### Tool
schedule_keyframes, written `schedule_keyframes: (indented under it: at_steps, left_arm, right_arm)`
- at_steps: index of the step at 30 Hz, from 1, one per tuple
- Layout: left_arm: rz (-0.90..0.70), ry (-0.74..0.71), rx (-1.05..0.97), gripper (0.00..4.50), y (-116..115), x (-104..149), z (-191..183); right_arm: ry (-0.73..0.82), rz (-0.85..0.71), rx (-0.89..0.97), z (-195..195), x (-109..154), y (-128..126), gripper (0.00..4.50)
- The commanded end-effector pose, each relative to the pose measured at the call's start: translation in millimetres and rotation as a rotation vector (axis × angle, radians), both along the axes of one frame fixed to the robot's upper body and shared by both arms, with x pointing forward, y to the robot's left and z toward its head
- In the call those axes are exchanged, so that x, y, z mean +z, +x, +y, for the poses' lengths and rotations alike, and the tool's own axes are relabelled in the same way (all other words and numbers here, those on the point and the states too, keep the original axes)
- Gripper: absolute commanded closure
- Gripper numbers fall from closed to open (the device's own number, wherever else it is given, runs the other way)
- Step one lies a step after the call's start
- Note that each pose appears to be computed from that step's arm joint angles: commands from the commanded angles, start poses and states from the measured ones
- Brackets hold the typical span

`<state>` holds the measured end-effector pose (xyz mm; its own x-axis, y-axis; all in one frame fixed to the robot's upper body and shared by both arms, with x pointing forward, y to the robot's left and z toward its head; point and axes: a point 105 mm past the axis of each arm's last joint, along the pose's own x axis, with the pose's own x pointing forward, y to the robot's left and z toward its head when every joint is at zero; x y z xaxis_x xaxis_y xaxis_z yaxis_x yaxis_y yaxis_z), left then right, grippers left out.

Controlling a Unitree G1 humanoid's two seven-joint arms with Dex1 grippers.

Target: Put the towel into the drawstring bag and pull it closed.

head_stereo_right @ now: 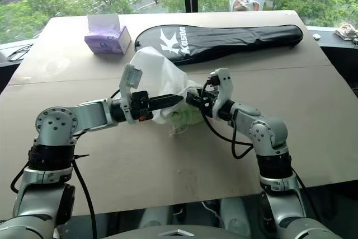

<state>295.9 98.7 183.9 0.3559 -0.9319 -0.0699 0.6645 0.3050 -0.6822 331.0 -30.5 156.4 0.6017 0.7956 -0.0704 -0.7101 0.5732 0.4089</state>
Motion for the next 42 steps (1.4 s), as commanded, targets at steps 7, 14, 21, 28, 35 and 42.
schedule_keyframes:
  at_steps: [7, 14, 21, 28, 35, 42]
  left_arm:
    - [-0.111, 0.114, 0.084, 4.50, 29, 5, 17]
    - [-0.166, 0.154, 0.083, 4.50, 39, 10, 24]
    - [-0.181, 0.158, 0.070, 4.50, 42, 16, 28]
    - [-0.182, 0.166, 0.042, 4.50, 39, 18, 25]
    - [-0.178, 0.175, 0.015, 4.50, 28, 18, 26]
    - [-0.143, 0.188, -0.020, 4.50, 18, 12, 27]
  right_arm:
    - [-0.249, -0.256, 0.036, -19, 13, -19, 1.96]
    - [-0.342, -0.394, 0.085, -33, 24, -29, 0.20]
    - [-0.530, -0.641, 0.225, -17, 18, -45, 0.04]
    - [-0.684, -0.799, 0.338, 11, 0, -33, 0.04]
    - [-0.738, -0.787, 0.258, 7, -15, -7, 1.37]
    - [-0.575, -0.753, 0.182, 11, -1, -1, 4.42]
